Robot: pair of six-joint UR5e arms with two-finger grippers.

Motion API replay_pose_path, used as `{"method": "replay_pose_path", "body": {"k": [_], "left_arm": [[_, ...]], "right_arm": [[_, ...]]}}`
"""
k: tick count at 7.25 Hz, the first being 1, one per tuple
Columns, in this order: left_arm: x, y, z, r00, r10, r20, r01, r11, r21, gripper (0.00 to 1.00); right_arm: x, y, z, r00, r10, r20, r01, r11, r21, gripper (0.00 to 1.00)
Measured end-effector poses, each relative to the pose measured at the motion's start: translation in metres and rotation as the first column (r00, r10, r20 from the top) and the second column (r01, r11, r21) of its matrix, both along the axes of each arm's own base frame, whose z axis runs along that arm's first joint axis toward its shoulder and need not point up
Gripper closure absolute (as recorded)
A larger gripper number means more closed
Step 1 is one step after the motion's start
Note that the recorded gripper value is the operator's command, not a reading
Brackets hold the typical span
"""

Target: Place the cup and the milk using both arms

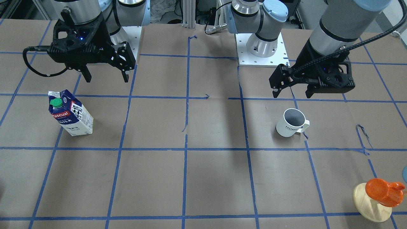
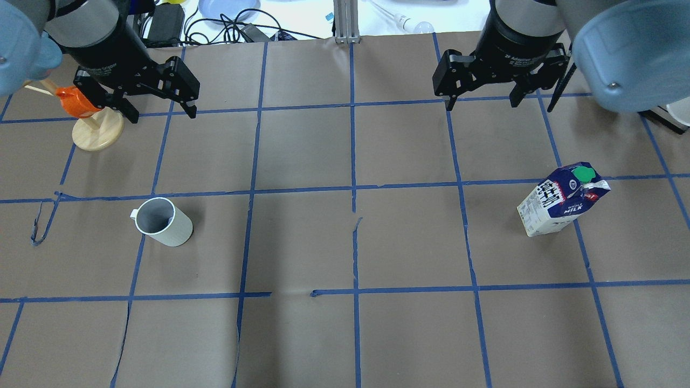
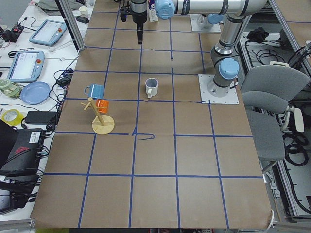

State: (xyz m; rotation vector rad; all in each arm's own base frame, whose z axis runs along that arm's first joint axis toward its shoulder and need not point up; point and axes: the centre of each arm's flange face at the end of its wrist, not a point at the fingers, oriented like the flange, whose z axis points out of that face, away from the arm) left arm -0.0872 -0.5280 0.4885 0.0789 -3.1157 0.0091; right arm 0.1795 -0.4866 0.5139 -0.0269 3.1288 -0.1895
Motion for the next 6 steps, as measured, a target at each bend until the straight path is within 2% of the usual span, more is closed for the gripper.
{"method": "replay_pose_path", "body": {"k": [4, 6], "left_arm": [[0.079, -0.009, -0.021, 0.990, 0.142, 0.000, -0.142, 0.989, 0.039, 0.00], [0.112, -0.002, -0.039, 0.979, 0.203, 0.010, -0.203, 0.976, 0.076, 0.00]], "right_arm": [[0.000, 0.000, -0.003, 1.000, 0.008, 0.000, -0.008, 1.000, 0.005, 0.00], [0.000, 0.001, -0.003, 1.000, 0.009, 0.000, -0.009, 1.000, 0.006, 0.00]]}}
